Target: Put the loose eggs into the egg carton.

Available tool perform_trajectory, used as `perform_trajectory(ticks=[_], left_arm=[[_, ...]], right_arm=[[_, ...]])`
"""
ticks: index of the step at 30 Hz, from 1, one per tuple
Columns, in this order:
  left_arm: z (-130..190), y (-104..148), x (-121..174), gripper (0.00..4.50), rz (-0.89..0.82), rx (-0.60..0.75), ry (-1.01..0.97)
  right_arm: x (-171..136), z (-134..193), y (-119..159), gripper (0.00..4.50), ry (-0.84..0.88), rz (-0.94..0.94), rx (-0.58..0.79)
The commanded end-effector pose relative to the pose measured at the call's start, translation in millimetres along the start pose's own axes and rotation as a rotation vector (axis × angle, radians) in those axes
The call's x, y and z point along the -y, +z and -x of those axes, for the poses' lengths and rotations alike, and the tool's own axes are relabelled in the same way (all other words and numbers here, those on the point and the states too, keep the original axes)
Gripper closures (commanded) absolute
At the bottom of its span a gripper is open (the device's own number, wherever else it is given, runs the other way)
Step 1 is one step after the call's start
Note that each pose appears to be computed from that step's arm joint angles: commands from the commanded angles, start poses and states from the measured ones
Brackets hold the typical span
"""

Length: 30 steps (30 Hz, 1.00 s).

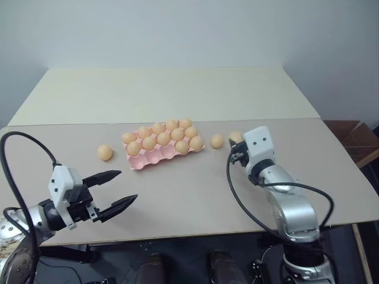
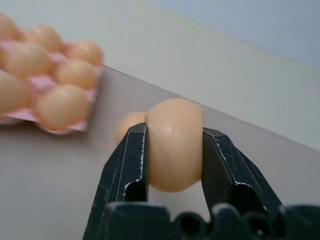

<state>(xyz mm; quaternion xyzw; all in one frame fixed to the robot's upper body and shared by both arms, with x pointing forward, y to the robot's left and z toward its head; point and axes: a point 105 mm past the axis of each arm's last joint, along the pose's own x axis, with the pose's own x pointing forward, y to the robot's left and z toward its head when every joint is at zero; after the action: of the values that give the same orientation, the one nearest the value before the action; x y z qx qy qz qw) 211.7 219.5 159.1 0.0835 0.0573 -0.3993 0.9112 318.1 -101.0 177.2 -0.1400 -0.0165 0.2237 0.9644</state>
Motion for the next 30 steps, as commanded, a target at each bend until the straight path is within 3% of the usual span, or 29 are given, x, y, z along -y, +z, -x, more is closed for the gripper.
perform_trajectory(ticks=[1,12,30], left_arm=[[15.3,2.6,-10.7,0.0,-0.057,-0.04,0.047],[36.4,-6.0,-21.9,0.0,-0.065,-0.091,0.057],[11.4,3.6,-17.7,0.0,-0.094,-0.035,-0.001]], right_arm=[[-34.2,2.7,20.4,3.32,0.173,-0.014,0.05],[-83.1,-42.8,32.8,3.33,0.295,0.091,0.09],[-113.9,-93.4,25.4,3.34,0.355,0.215,0.098]])
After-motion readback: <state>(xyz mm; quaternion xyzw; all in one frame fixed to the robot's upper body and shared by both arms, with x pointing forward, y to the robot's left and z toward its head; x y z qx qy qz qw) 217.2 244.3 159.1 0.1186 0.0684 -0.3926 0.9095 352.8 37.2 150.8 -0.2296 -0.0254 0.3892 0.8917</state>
